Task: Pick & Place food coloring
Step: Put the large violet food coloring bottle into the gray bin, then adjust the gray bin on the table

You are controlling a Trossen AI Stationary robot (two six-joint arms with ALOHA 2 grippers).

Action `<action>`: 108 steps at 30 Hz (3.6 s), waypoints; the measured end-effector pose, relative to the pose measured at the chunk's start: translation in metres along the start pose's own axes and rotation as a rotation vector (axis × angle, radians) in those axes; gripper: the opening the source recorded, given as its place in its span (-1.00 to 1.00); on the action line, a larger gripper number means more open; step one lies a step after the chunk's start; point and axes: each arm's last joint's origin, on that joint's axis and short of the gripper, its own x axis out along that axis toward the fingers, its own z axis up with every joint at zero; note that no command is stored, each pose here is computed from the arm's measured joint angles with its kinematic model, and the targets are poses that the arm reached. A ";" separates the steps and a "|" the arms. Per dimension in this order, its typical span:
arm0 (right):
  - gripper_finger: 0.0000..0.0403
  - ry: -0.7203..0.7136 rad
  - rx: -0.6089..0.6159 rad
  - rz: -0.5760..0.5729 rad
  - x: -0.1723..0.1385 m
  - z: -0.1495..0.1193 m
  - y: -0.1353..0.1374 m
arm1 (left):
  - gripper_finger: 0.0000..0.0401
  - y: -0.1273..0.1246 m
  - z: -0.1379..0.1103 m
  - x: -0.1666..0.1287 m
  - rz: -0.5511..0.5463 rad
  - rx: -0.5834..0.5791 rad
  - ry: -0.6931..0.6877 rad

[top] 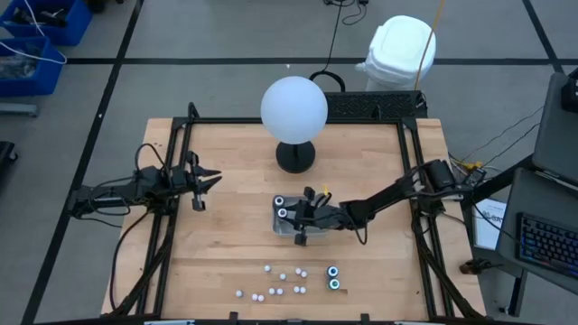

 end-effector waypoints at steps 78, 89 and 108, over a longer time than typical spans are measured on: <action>0.28 -0.048 0.068 0.024 0.011 -0.008 0.000 | -0.62 0.000 0.003 0.000 0.004 -0.083 -0.027; 0.31 -0.058 0.069 0.027 0.010 -0.007 0.002 | -0.62 0.001 0.004 0.000 0.014 -0.081 -0.043; 0.31 -0.097 0.021 0.034 0.006 0.000 0.005 | -0.62 0.001 0.002 0.000 0.010 -0.078 -0.019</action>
